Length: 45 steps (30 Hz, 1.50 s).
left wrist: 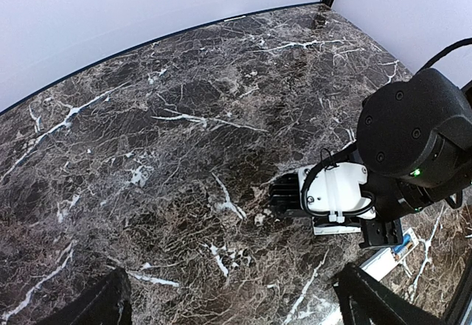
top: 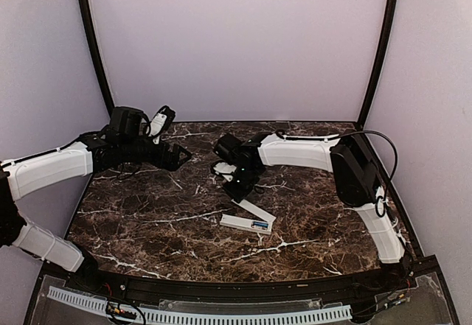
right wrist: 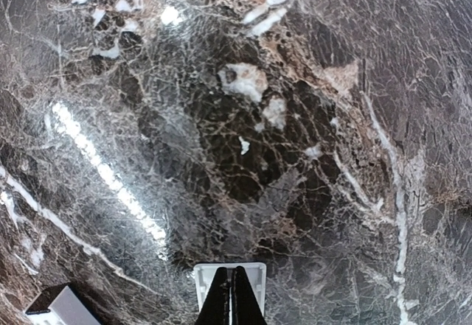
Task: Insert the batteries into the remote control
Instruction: Pick up the battery cover at the center of the board, then pass from the right arm to the left
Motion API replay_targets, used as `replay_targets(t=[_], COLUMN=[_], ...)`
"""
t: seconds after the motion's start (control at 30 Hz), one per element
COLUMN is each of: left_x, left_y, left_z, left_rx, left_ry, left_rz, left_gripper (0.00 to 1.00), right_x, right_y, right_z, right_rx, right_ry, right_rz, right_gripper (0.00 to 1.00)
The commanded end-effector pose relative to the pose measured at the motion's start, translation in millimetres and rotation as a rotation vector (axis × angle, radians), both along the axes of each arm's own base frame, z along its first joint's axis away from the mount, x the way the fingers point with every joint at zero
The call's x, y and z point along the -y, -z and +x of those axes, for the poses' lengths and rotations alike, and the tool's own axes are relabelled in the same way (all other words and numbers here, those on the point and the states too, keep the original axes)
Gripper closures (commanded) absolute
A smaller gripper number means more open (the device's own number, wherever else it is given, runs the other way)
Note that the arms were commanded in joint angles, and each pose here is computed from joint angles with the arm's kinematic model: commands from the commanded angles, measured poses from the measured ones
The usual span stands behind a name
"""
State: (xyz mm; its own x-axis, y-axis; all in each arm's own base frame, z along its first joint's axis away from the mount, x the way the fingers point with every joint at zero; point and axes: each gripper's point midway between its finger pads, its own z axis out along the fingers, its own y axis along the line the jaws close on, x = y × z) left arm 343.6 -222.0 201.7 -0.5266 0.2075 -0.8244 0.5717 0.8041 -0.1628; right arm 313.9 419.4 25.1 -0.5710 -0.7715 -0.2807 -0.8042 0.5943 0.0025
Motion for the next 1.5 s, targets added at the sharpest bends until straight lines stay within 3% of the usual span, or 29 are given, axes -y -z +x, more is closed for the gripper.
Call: replay_targets(t=[0.0, 0.4, 0.6, 0.77, 0.83, 1.07, 1.37, 1.47], left_x=[-0.3, 1.4, 23.6, 46.8, 57.8, 90.4, 109.4, 112.0], left_y=[-10.0, -8.3, -22.1, -26.3, -25.9, -39.4, -54.1, -56.3], left_z=[1.4, 2.9, -2.7, -11.1, -16.9, -23.1, -16.8, -16.0], left_rx=[0.008, -0.004, 0.008, -0.013, -0.017, 0.022, 0.054, 0.065], left_ry=[0.005, -0.007, 0.036, 0.072, 0.102, 0.132, 0.156, 0.154], left_rz=[-0.009, -0.034, -0.252, -0.362, -0.385, -0.423, -0.451, -0.456], left_gripper=[0.03, 0.05, 0.10, 0.07, 0.02, 0.01, 0.13, 0.23], right_x=[3.0, -10.3, -10.5, -11.9, -14.0, -23.9, -36.5, -39.3], right_y=[-13.7, -100.2, -144.5, -191.1, -211.7, -280.5, -321.4, -327.1], right_z=[-8.2, 35.7, 59.3, 72.5, 73.0, 54.0, 24.8, 20.3], right_rx=[-0.014, 0.254, 0.393, 0.487, 0.509, 0.613, 0.651, 0.658], right_ry=[-0.003, 0.125, 0.234, 0.328, 0.354, 0.360, 0.308, 0.296], right_rz=[0.001, 0.166, 0.251, 0.366, 0.420, 0.562, 0.660, 0.675], right_gripper=[1.00, 1.00, 1.00, 1.00, 1.00, 1.00, 1.00, 1.00])
